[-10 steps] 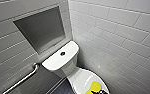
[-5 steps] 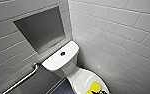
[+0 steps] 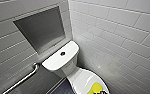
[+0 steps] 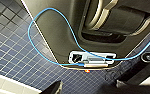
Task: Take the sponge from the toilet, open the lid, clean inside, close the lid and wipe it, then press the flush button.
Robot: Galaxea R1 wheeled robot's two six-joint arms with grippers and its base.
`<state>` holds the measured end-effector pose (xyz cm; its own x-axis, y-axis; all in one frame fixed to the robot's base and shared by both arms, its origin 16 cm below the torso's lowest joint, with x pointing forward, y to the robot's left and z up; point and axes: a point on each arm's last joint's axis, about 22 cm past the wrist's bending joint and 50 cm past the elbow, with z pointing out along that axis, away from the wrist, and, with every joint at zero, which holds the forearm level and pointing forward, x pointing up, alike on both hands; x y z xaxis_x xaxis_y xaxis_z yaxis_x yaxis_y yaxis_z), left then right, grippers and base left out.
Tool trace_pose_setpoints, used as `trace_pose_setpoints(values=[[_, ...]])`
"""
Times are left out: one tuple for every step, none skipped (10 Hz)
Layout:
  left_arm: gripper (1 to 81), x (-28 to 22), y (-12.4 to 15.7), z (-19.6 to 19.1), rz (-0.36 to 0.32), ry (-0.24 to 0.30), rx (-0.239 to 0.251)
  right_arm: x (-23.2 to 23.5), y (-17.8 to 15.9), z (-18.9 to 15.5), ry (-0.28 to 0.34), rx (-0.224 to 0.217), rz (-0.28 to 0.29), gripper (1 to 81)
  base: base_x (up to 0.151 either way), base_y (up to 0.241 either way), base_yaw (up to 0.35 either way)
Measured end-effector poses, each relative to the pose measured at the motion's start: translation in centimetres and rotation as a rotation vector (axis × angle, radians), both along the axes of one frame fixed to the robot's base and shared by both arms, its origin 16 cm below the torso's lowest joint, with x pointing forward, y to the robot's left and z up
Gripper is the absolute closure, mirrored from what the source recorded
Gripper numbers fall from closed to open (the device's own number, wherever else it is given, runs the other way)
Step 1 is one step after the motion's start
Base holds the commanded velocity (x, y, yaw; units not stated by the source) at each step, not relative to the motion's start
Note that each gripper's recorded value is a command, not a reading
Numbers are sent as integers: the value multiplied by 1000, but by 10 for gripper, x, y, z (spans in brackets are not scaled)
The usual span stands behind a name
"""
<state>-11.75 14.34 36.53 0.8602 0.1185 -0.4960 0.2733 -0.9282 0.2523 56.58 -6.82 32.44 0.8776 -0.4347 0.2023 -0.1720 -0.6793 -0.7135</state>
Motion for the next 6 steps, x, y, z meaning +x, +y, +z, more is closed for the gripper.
trace_pose_setpoints(values=[[10, 1, -2, 0, 1, -1, -2, -1, -5, 2, 4, 7, 5, 811, 0, 0, 0], [10, 2, -6, 0, 4, -4, -6, -2, -13, 6, 8, 15, 10, 811, 0, 0, 0], [10, 3, -10, 0, 5, -8, -11, -2, -21, 13, 12, 31, 17, 811, 0, 0, 0], [10, 5, -14, -1, 7, -10, -15, 2, -24, 27, 6, 63, 25, 811, 0, 0, 0], [10, 11, -16, -3, 7, -18, -18, 9, -22, 45, -5, 105, 33, 811, 0, 0, 0], [10, 17, -16, -6, 8, -28, -17, 15, -31, 62, -24, 134, 36, 811, 0, 0, 0]])
